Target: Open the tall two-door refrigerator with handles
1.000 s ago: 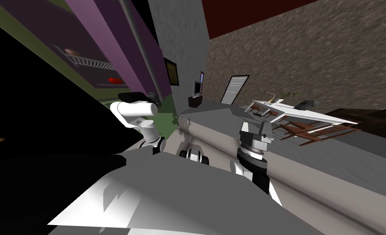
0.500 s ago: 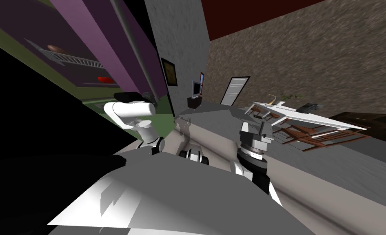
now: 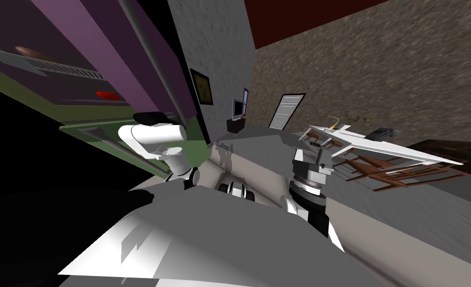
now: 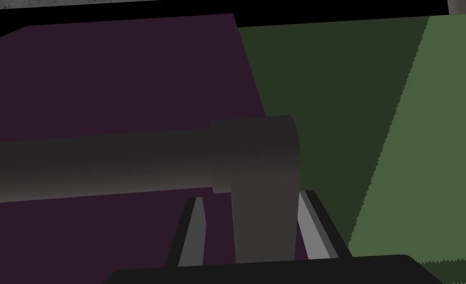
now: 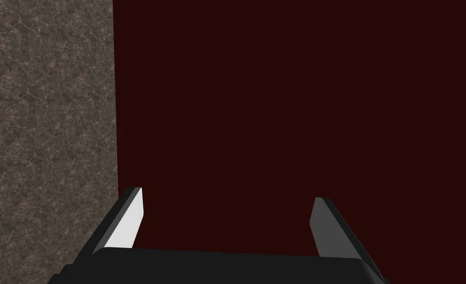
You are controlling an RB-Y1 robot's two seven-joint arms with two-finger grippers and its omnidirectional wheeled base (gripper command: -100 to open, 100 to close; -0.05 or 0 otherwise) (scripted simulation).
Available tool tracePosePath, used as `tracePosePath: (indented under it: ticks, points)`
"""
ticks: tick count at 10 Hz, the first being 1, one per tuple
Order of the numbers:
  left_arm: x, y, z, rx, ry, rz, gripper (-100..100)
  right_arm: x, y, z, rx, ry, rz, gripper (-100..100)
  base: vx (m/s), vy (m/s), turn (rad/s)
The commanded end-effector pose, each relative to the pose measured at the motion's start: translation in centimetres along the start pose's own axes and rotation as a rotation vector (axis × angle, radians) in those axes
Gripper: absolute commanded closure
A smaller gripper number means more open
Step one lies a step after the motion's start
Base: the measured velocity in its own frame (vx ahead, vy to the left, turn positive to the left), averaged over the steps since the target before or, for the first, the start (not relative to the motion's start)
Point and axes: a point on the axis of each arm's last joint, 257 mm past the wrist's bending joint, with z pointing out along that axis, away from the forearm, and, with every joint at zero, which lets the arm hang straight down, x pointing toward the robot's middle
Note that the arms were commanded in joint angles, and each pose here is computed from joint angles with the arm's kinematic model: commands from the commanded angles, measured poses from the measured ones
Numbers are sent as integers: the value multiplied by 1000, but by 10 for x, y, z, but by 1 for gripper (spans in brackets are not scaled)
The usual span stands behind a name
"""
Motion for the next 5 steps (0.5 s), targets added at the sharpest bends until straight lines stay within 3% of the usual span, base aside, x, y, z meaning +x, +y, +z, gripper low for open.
tracePosePath:
  ticks: [1, 3, 4, 5]
  points:
    - [-11, -3, -1, 4, -28, -3, 100, 0, 0, 0, 0, 0, 0, 0, 97, -125, 26]
    - [-32, -1, -3, 1, -88, -5, 100, 0, 0, 0, 0, 0, 0, 0, 130, -121, 18]
    - [-32, -1, -3, 1, -88, -5, 100, 0, 0, 0, 0, 0, 0, 0, 204, -129, 44]
    - [-41, -3, -4, 5, -117, -6, 100, 0, 0, 0, 0, 0, 0, 0, 204, -112, 28]
